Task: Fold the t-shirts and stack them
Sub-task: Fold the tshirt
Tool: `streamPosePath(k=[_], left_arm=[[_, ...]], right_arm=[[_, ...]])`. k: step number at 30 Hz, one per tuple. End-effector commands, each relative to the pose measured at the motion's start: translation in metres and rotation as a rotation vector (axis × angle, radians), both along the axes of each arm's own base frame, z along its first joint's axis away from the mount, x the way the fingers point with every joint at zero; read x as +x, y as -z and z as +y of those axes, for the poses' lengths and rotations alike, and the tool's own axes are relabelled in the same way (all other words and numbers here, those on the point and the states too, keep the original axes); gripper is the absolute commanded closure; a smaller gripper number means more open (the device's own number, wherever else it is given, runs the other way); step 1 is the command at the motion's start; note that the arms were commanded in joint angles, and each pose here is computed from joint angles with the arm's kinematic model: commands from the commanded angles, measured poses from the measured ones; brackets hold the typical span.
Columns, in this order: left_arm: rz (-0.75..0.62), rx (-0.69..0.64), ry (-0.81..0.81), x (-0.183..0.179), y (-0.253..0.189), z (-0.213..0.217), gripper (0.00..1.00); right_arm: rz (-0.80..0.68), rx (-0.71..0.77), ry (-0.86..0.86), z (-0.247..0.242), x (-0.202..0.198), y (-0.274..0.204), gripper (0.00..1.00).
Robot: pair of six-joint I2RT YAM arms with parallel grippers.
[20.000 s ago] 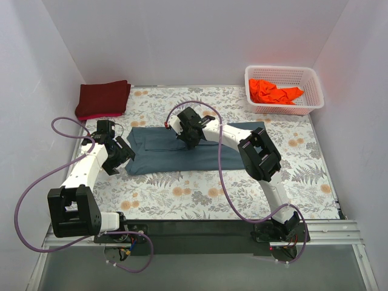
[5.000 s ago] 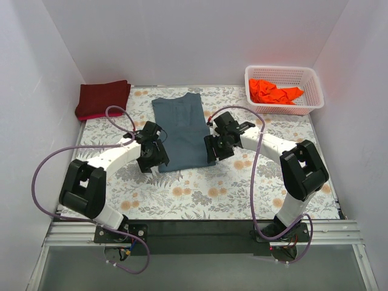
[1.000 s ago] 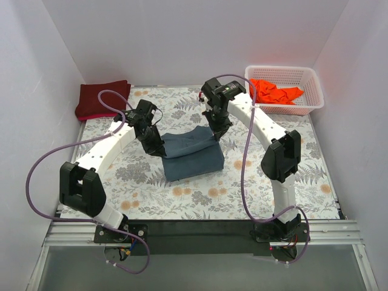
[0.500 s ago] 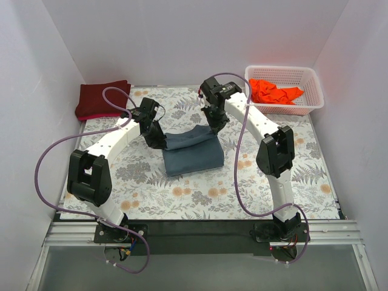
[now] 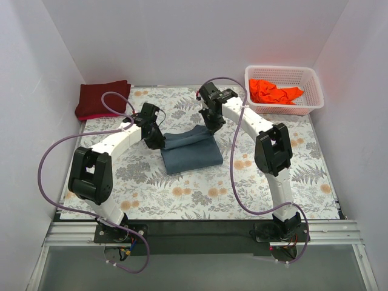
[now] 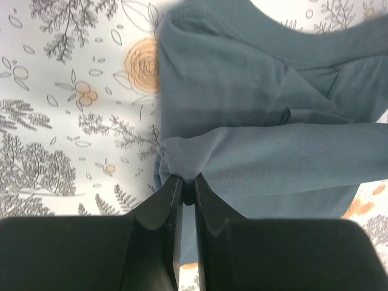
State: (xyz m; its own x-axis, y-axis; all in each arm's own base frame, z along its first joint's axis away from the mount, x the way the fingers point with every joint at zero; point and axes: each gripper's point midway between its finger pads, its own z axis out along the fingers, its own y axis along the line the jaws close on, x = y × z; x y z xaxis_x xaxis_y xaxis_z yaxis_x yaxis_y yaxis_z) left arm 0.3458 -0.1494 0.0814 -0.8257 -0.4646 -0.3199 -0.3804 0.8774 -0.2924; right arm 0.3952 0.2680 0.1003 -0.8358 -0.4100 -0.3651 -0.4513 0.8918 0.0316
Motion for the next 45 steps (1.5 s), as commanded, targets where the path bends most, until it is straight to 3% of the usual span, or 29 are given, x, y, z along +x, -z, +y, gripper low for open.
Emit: streamPosePath(k=[1, 10, 25, 32, 33, 37, 42, 45], left_arm=[[-0.076, 0.050, -0.047, 0.019, 0.003, 0.014, 1.00], [-0.120, 0.073, -0.024, 0.037, 0.010, 0.013, 1.00], [-0.134, 0.136, -0.070, 0.041, 0.029, 0.026, 1.00], [-0.228, 0.183, -0.032, 0.053, -0.008, 0.032, 0.76], [-0.244, 0.187, -0.032, 0.054, -0.015, 0.033, 0.64], [-0.291, 0.176, -0.013, 0.050, -0.041, 0.033, 0.37], [-0.346, 0.073, 0.068, 0.026, -0.069, 0.012, 0.36], [-0.365, -0.025, 0.166, 0.015, -0.069, -0.013, 0.45]], right_arm=[[-0.073, -0.009, 0.031, -0.007, 0.021, 0.004, 0.99], [-0.136, -0.014, 0.095, -0.018, 0.035, 0.000, 0.99], [-0.115, -0.014, 0.119, -0.018, 0.038, 0.027, 0.99], [-0.182, 0.039, 0.112, -0.013, 0.044, -0.010, 0.76], [-0.191, 0.044, 0.116, -0.014, 0.045, -0.014, 0.73], [-0.226, 0.093, 0.109, -0.010, 0.042, -0.042, 0.60], [-0.223, 0.239, -0.049, 0.015, 0.027, -0.063, 0.59], [-0.214, 0.377, -0.150, 0.038, 0.013, -0.067, 0.60]])
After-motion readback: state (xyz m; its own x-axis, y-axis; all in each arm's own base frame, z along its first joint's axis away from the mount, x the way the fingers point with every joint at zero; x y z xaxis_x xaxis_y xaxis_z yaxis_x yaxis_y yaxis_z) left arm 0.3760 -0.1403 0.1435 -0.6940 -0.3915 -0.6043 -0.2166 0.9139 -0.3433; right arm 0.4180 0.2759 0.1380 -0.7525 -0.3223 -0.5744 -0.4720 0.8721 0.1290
